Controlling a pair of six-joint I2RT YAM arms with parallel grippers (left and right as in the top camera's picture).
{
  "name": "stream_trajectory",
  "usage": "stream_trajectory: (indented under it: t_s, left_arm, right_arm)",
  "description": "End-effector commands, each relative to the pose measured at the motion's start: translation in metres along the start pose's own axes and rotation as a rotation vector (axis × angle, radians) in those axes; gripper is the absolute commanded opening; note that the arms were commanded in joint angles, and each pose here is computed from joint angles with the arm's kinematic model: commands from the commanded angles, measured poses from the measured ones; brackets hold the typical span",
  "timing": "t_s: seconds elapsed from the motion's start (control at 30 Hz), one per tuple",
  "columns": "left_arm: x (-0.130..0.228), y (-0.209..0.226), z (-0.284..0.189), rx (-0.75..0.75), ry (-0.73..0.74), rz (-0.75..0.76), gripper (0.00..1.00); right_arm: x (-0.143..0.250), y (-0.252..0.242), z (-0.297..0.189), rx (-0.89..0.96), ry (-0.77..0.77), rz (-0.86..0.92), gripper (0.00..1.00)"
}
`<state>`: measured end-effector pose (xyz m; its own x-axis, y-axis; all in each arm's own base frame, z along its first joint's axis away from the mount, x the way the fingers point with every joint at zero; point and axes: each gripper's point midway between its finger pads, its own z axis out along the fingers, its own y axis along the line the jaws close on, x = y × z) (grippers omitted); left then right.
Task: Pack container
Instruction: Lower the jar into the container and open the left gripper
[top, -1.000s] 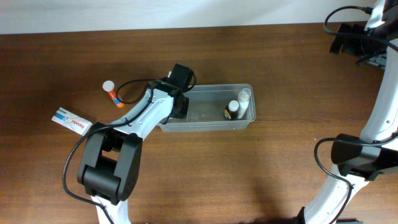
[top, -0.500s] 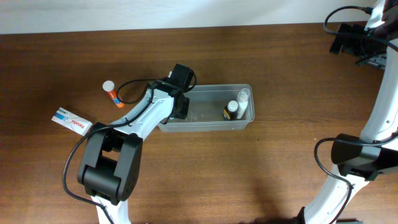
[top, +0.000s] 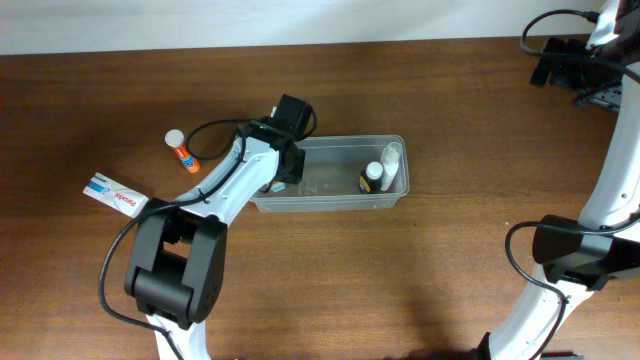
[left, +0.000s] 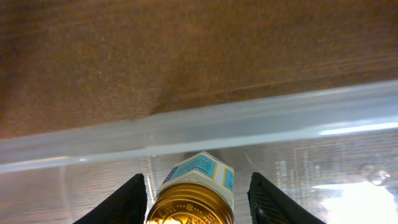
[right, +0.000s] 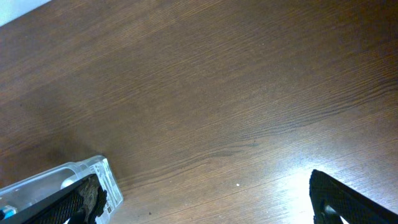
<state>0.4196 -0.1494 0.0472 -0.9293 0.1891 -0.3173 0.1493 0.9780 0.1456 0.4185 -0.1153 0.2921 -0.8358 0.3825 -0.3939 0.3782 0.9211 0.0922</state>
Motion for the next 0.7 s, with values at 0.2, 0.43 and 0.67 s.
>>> stream_trajectory:
  t_s: [0.2, 0.43, 0.67]
  left_arm:
    - [-0.021, 0.003, -0.044, 0.023, -0.062, 0.000, 0.53]
    - [-0.023, 0.009, -0.089, 0.054, -0.101, -0.016, 0.53]
    - [-0.020, 0.020, -0.147, 0.092, -0.182, -0.033, 0.48]
  right_arm:
    - [-0.001, 0.000, -0.020, -0.006, -0.045, 0.004, 0.98]
    - [-0.001, 0.000, -0.020, -0.007, -0.045, 0.005, 0.98]
    - [-0.001, 0.000, -0.020, -0.007, -0.045, 0.004, 0.98]
